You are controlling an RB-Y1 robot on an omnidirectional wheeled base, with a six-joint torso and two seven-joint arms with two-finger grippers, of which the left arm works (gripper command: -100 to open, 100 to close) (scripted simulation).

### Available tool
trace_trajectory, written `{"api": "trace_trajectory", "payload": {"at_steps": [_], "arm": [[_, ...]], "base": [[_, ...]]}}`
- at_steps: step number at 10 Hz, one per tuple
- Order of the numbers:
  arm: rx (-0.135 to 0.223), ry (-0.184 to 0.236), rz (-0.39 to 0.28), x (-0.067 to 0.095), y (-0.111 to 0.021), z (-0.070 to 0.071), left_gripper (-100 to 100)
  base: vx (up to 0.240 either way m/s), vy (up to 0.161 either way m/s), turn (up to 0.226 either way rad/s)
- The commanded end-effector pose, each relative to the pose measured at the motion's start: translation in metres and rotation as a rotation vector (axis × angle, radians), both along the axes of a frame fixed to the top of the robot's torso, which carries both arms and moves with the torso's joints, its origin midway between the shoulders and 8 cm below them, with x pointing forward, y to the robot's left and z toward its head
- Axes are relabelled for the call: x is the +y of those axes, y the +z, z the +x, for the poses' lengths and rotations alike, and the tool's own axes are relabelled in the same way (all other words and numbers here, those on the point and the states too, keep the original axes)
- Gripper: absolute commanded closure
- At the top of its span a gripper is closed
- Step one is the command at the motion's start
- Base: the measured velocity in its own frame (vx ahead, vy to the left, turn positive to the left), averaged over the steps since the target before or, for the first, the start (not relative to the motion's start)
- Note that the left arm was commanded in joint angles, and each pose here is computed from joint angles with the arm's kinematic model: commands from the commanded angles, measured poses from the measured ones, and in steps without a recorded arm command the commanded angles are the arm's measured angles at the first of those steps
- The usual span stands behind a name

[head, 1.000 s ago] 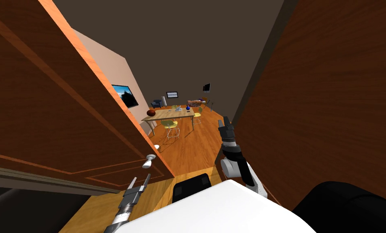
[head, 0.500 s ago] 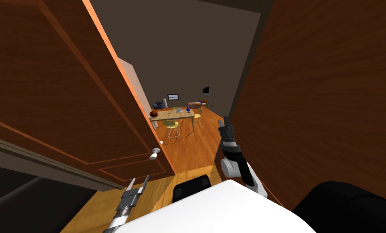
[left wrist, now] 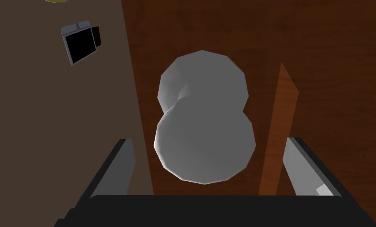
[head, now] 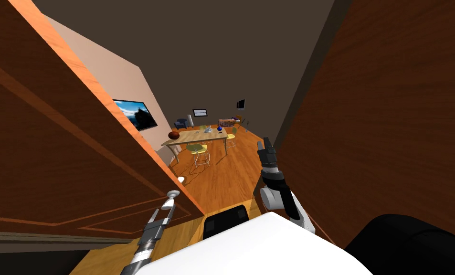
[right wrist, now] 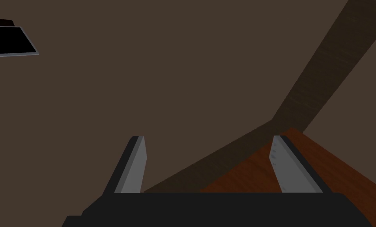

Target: Pull the door open

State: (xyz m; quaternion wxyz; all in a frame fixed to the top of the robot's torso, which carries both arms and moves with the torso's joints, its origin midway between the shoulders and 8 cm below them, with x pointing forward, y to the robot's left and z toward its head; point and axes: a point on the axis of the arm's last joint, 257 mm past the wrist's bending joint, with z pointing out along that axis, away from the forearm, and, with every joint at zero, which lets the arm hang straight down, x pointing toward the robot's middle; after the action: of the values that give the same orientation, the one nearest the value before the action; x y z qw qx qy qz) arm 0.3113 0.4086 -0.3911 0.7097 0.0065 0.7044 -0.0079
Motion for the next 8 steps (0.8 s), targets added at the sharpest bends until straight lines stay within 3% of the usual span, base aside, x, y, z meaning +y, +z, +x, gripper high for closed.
{"api": "trace_trajectory", "payload": {"at_steps": [1, 2, 3, 8], "arm": [[-0.001, 0.014, -0.001, 0.0034, -0.0007, 0.0031, -100], [0.000, 0.009, -0.001, 0.0024, -0.0004, 0.0020, -100], [0.000, 0.009, -0.001, 0.0024, -0.0004, 0.0020, 100], [0.000, 0.009, -0.001, 0.0024, -0.0004, 0.0020, 100]], "base": [[0.212, -0.031, -0.063], [0.092, -0.016, -0.009], [-0.010, 0.005, 0.013], [-0.017, 0.004, -0.003]]}}
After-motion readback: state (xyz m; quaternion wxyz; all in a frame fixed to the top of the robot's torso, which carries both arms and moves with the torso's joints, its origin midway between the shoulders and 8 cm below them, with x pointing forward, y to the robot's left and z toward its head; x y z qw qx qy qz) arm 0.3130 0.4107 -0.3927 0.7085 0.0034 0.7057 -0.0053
